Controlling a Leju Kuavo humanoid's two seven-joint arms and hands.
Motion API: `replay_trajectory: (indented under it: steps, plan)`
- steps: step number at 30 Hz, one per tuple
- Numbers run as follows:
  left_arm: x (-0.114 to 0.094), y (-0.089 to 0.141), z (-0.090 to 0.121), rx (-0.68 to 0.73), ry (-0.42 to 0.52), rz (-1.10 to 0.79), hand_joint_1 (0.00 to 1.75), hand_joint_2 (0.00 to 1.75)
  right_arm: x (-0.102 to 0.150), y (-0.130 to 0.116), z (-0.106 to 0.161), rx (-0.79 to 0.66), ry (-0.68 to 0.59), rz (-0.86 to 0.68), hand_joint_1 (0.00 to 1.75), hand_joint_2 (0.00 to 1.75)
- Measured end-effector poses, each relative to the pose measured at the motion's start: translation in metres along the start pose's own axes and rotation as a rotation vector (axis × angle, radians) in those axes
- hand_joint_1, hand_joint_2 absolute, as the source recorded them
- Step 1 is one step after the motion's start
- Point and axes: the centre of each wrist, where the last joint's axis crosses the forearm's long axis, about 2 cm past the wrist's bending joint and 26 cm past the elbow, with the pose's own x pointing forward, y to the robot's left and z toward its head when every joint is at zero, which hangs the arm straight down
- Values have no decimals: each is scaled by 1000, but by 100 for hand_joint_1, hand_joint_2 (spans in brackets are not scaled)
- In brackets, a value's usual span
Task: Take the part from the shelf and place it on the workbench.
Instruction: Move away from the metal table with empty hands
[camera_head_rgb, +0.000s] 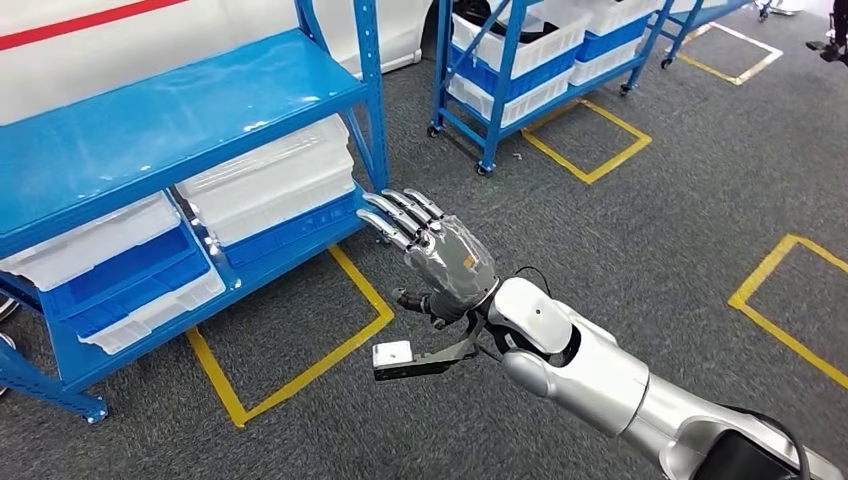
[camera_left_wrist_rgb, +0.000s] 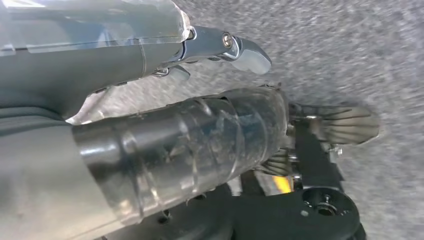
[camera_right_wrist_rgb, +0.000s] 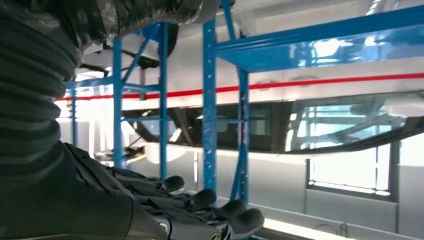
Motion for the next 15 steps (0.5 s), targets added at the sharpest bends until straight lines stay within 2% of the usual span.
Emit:
replay_trajectory:
  steps: [9,15]
  plan:
    - [12,2,0,4,-24,-4,0,0,0,-1,0,-1,-1,3,0,175]
    - [5,0,0,0,-10,-3,0,0,-1,4,9,25,8,0,0,175]
